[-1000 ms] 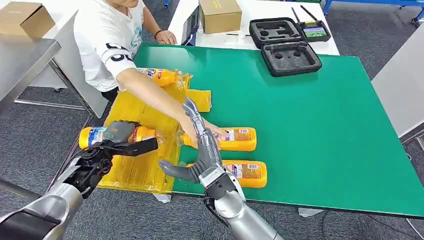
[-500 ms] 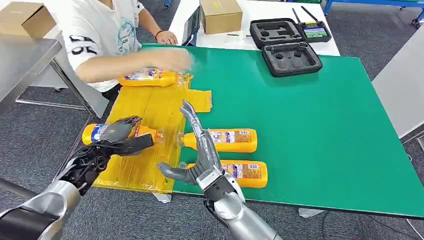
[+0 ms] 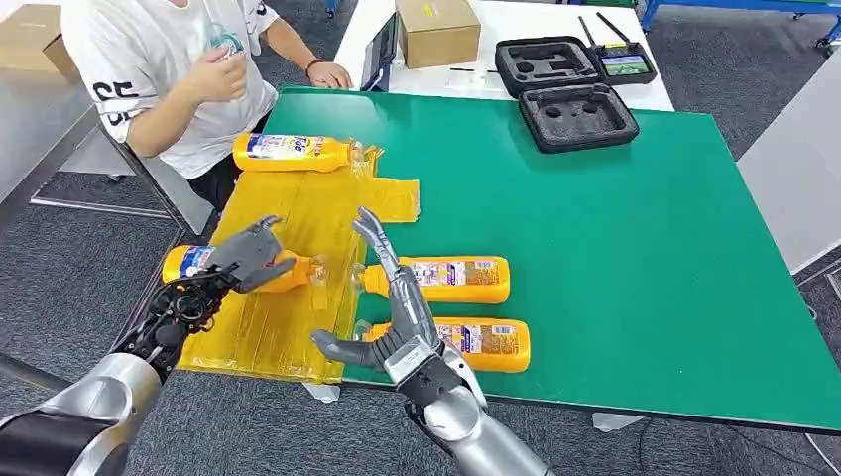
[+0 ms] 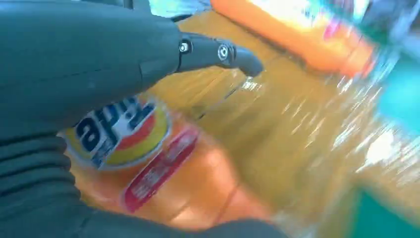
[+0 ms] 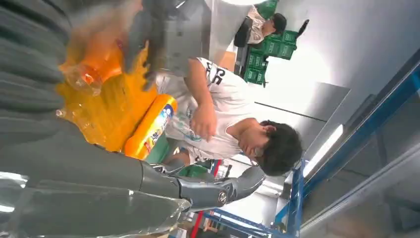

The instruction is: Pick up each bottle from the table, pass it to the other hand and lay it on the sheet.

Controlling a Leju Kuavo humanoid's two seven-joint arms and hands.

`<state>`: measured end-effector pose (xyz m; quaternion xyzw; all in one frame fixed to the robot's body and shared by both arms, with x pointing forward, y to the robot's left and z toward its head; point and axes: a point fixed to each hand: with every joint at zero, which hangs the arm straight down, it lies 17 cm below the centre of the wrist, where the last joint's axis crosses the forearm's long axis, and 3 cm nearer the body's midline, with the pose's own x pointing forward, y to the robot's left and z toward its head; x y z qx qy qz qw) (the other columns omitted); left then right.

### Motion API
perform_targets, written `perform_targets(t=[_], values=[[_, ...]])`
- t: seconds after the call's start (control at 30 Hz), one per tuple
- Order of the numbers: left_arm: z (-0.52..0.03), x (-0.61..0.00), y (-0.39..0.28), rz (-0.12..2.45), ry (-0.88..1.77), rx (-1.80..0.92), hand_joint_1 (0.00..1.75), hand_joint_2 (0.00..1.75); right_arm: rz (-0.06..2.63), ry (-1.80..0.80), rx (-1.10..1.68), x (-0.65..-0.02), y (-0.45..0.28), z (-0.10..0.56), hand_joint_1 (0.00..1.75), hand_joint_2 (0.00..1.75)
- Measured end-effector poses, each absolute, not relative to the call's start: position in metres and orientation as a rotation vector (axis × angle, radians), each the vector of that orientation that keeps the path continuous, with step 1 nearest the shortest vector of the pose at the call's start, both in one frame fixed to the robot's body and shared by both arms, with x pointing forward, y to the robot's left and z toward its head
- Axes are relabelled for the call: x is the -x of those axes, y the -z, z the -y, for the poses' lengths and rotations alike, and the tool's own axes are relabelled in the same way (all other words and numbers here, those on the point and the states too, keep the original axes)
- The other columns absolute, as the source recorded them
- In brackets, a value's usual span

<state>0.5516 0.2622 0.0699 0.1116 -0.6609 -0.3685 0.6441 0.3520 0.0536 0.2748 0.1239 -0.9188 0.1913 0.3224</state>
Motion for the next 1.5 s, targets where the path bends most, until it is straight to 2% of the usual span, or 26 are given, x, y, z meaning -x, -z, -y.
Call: perform_targets(t=[0.13,0.27,0.47,0.5,0.63,0.73,0.9,1.07,1.23,1.5], values=[[-0.279,-0.564,-0.102,1.631,0.625,-0.304,0.0,0.0,2.397,-0.502,-0.336,-0.351,-0.272,-0.056,0.0,1.75],[-0.287,-0.566,-0.112,1.67,0.569,-0.336,0.0,0.0,2.39,-0.499,-0.342,-0.35,-0.271,-0.056,0.0,1.75],[-0.338,-0.552,-0.197,1.983,0.358,-0.86,0.0,0.0,2.387,-0.559,-0.303,-0.349,-0.27,-0.065,0.0,1.75],[-0.341,-0.547,-0.204,2.005,0.329,-0.886,0.0,1.75,2.384,-0.571,-0.292,-0.349,-0.269,-0.065,0.0,1.75],[-0.351,-0.536,-0.213,2.036,0.244,-0.923,0.0,1.75,2.356,-0.636,-0.222,-0.357,-0.265,-0.069,0.0,1.75],[-0.364,-0.523,-0.217,2.047,0.128,-0.929,0.0,1.75,2.293,-0.795,-0.091,-0.368,-0.249,-0.074,0.0,1.75],[-0.373,-0.484,-0.214,2.087,0.001,-0.869,0.0,1.75,2.035,-1.113,0.219,-0.404,-0.19,-0.053,0.0,1.75],[-0.373,-0.46,-0.215,2.109,-0.048,-0.802,0.0,1.75,1.771,-1.301,0.372,-0.429,-0.128,-0.007,0.0,1.75],[-0.372,-0.44,-0.219,2.128,-0.08,-0.769,0.0,1.75,1.621,-1.378,0.482,-0.449,-0.091,0.046,0.0,1.75],[-0.369,-0.433,-0.229,2.162,-0.095,-0.757,0.0,1.75,1.535,-1.414,0.528,-0.452,-0.069,0.079,0.0,1.75]])
